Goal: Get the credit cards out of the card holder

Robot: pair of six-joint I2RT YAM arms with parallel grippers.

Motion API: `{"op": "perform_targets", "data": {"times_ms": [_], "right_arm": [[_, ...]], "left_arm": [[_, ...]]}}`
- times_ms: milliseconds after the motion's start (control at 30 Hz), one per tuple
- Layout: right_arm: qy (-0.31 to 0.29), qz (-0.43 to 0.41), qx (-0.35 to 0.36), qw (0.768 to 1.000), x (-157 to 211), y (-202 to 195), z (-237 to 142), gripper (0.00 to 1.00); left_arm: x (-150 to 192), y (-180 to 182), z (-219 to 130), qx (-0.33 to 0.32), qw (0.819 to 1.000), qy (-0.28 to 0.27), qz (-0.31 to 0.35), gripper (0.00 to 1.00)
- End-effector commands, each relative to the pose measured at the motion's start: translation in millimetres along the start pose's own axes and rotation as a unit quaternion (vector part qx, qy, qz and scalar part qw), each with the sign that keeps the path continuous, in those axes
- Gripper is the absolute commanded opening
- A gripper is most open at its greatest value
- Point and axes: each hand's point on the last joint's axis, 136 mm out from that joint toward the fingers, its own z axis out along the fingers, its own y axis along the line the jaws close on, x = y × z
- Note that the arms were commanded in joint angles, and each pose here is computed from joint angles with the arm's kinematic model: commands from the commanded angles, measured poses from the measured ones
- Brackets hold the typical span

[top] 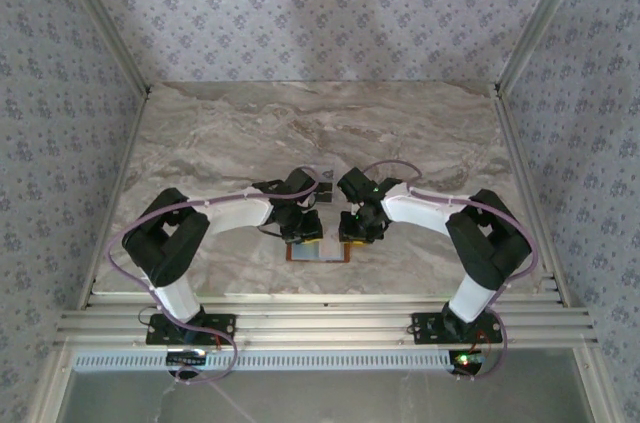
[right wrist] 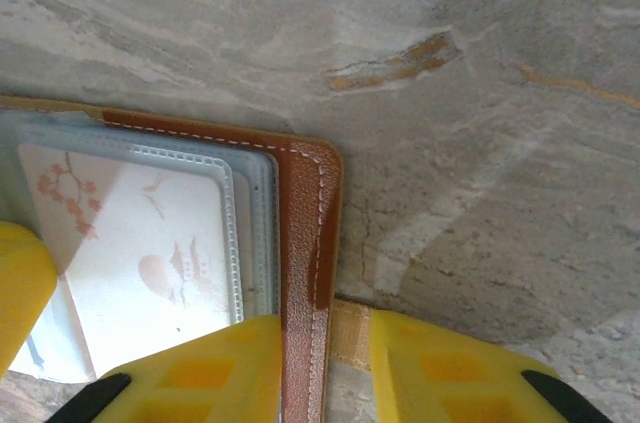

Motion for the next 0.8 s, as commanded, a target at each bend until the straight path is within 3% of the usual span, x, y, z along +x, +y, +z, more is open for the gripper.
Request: {"op": "perform_targets", "data": {"times_ms": [0, 200, 433, 767], "right_arm": [[-0.014, -0.003, -0.016, 1.000, -5.0, 14.1, -10.8, 0.34], [-0.004, -0.006, -0.005, 1.000, -3.6, 14.1, -0.5, 0.35], [0.012, -0.004, 0.016, 1.000, 1.9, 3.8, 12.7, 0.25], [0.013, -0.005, 0.014, 1.000, 2.7, 4.8, 13.6, 0.21]], "left_arm": [[-0.4, -6.6, -0.2, -0.004, 1.000, 0.003, 0.011, 0.17], [0.3, -7.5, -1.2, -0.003, 1.000, 0.004, 0.014, 0.17], [2.0, -11.3, 0.8, 0.006, 1.000, 0.007, 0.018, 0.20], [5.3, -14.1, 6.6, 0.006, 0.999, 0.020, 0.025, 0.21]]}}
